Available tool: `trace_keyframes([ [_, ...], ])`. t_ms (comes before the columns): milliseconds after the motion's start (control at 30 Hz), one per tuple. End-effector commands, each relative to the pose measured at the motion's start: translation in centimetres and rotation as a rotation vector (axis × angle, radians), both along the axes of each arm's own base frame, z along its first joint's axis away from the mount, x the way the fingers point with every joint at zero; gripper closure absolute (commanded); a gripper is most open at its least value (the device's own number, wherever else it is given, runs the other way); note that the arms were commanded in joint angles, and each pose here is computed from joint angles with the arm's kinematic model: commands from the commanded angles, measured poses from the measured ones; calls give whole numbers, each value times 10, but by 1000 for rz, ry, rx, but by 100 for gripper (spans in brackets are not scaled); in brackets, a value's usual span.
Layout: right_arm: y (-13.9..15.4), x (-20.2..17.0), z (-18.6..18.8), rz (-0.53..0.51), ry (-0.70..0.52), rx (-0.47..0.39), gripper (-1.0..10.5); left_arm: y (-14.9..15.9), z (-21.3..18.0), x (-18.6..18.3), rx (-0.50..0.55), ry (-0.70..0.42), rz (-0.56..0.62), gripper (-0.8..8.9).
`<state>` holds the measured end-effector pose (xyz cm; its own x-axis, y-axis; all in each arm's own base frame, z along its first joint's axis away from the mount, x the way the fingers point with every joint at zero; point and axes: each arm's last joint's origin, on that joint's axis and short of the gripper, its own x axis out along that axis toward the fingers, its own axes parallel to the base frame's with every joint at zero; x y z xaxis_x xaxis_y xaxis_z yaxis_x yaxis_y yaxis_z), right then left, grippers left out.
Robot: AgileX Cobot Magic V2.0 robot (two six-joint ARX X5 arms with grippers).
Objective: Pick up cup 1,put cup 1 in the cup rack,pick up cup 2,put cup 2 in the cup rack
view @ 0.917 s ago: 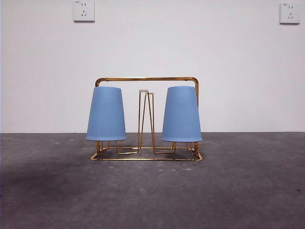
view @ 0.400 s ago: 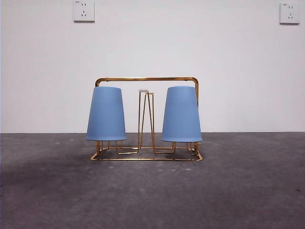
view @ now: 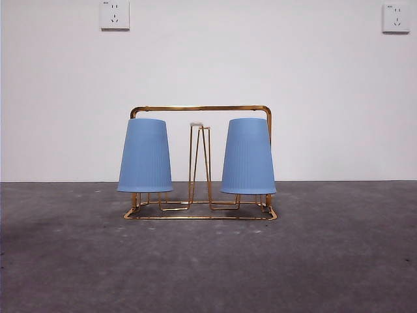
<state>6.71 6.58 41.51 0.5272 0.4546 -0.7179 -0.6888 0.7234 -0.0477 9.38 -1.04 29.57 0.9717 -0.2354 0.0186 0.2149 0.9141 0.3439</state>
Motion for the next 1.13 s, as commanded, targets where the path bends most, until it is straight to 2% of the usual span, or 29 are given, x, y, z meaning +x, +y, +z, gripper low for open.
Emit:
trace_keyframes([
  [33, -1, -1, -3, -10, 23, -18, 945, 3, -39, 0, -48, 23, 36, 817],
  [233, -1, -1, -3, -10, 23, -18, 945, 8, -102, 1, -156, 114, 93, 817],
  [467, -1, -1, -3, -10, 23, -18, 945, 9, -142, 3, -227, 181, 113, 817],
  [533, -1, -1, -3, -11, 23, -18, 945, 10, -146, 2, -235, 222, 138, 817],
  [633, -1, -1, -3, -10, 23, -18, 945, 11, -146, 2, -253, 221, 169, 817],
  [1133, -1, -1, -3, -10, 23, -18, 945, 11, -147, 3, -253, 233, 161, 817],
])
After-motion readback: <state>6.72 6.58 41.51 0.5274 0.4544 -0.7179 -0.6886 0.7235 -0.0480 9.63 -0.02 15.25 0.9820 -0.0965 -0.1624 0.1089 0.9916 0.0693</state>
